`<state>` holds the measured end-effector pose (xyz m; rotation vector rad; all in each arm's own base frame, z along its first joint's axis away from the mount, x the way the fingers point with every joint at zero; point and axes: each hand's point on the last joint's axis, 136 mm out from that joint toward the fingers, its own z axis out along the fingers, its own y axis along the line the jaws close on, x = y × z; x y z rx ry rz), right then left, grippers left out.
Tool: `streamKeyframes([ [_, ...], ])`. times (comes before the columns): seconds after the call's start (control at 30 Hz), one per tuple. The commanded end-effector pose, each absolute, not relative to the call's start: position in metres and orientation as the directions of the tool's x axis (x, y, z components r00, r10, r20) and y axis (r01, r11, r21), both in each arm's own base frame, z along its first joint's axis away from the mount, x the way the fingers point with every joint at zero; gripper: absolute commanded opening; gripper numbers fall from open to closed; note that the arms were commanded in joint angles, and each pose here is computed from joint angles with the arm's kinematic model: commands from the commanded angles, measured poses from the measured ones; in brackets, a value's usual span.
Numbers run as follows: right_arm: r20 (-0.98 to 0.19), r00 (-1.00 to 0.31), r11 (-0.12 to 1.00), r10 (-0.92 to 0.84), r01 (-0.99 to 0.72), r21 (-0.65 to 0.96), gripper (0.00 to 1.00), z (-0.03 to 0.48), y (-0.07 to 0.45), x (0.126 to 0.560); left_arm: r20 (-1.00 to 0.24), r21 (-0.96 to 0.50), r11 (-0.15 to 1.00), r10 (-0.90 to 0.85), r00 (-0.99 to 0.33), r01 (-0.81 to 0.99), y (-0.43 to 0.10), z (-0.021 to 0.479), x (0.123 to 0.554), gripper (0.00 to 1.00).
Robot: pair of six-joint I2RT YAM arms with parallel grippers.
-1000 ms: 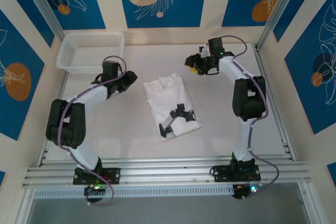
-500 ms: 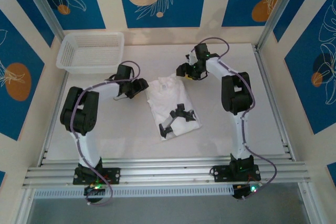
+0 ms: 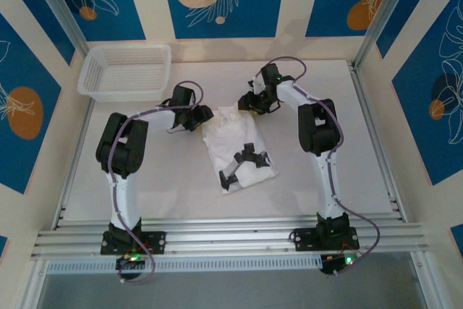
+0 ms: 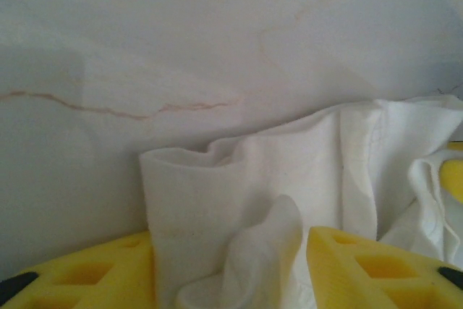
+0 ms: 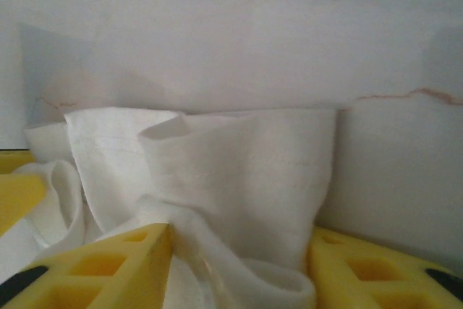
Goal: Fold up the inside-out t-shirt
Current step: Fold the T-shirt at the center of the table.
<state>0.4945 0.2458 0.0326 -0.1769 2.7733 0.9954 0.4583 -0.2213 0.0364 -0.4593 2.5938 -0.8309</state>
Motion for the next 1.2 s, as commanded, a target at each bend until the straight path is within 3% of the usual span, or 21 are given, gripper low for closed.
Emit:
streamKeyframes([
  [0.0, -0.153, -0.986, 0.745, -0.061, -0.147, 0.65, 0.44, 0.022, 0.253, 0.485, -0.23, -0.579, 0.784, -0.42, -0.878, -0.223, -0.224, 0.014, 0.461, 0.49],
  [0.17, -0.141, -0.989, 0.718, -0.048, -0.133, 0.683, 0.23, 0.03, 0.256, 0.486, -0.204, -0.561, 0.785, -0.438, -0.876, -0.261, -0.222, 0.003, 0.462, 0.34],
  [0.33, -0.155, -0.988, 0.679, -0.02, -0.127, 0.723, 0.09, 0.056, 0.257, 0.49, -0.213, -0.622, 0.755, -0.421, -0.882, -0.21, -0.234, 0.018, 0.468, 0.01],
  [0.63, -0.202, -0.977, 0.612, 0.074, -0.115, 0.783, 0.02, 0.112, 0.241, 0.462, -0.232, -0.732, 0.671, -0.411, -0.882, -0.12, -0.244, 0.075, 0.453, 0.0],
  [0.97, -0.151, -0.979, 0.598, 0.139, -0.038, 0.8, 0.02, 0.095, 0.234, 0.375, -0.122, -0.813, 0.573, -0.342, -0.932, -0.103, -0.271, 0.077, 0.376, 0.0],
  [1.17, -0.298, -0.939, 0.613, 0.171, -0.136, 0.778, 0.0, 0.177, 0.231, 0.418, -0.325, -0.813, 0.578, -0.354, -0.877, 0.068, -0.27, 0.176, 0.422, 0.0],
])
